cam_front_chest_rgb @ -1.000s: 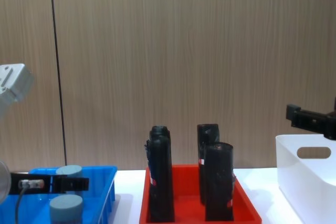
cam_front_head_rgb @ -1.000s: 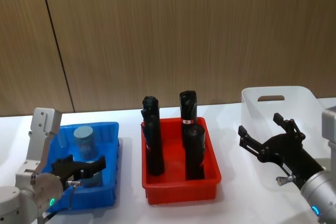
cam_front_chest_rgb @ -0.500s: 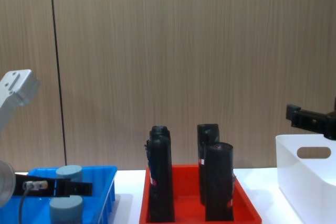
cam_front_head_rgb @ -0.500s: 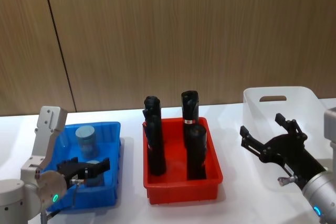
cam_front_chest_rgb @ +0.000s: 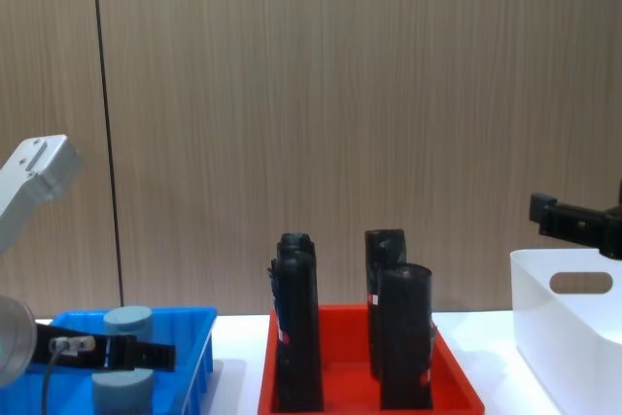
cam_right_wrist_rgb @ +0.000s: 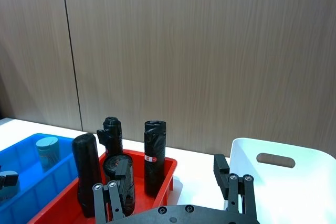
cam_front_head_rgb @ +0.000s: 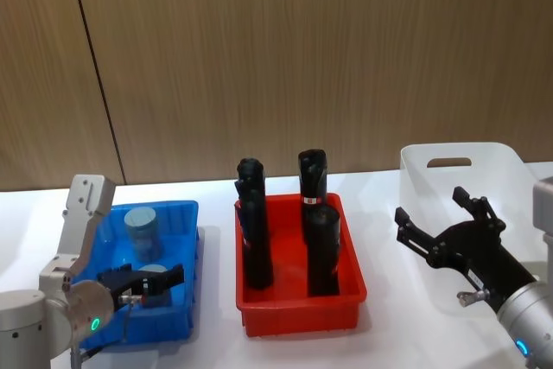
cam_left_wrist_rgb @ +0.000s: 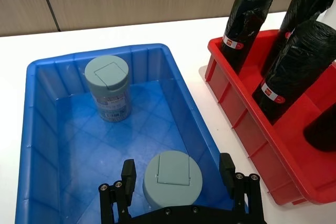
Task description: Pick the cotton swabs from the blue box and place them into the white box.
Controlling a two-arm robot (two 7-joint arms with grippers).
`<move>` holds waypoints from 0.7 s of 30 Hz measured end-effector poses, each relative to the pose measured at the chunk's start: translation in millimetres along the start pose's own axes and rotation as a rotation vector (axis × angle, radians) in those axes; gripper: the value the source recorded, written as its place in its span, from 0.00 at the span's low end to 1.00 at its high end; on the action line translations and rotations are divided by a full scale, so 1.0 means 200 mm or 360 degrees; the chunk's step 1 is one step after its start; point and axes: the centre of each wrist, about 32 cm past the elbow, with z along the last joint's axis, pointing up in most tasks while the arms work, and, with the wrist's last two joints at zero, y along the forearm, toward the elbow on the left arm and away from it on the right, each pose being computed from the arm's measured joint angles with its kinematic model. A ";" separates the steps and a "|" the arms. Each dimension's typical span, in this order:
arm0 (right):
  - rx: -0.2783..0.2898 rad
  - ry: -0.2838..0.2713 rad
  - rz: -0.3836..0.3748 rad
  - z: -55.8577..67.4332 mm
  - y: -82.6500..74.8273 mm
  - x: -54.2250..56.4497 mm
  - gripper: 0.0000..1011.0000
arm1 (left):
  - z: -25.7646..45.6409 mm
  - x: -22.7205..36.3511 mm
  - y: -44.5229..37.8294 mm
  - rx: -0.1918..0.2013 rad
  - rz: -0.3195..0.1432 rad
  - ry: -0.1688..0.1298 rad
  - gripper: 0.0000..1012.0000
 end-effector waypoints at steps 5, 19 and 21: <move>0.0000 0.0000 0.0000 0.00 0.00 0.00 0.99 | 0.012 -0.015 0.006 0.0011 0.0009 0.0002 0.99; 0.0000 0.0000 0.0000 0.00 0.00 0.00 0.99 | 0.033 -0.044 0.027 0.0047 0.0035 0.0002 0.99; 0.0000 0.0000 0.0000 0.00 0.00 0.00 0.99 | 0.034 -0.046 0.028 0.0049 0.0036 0.0002 0.99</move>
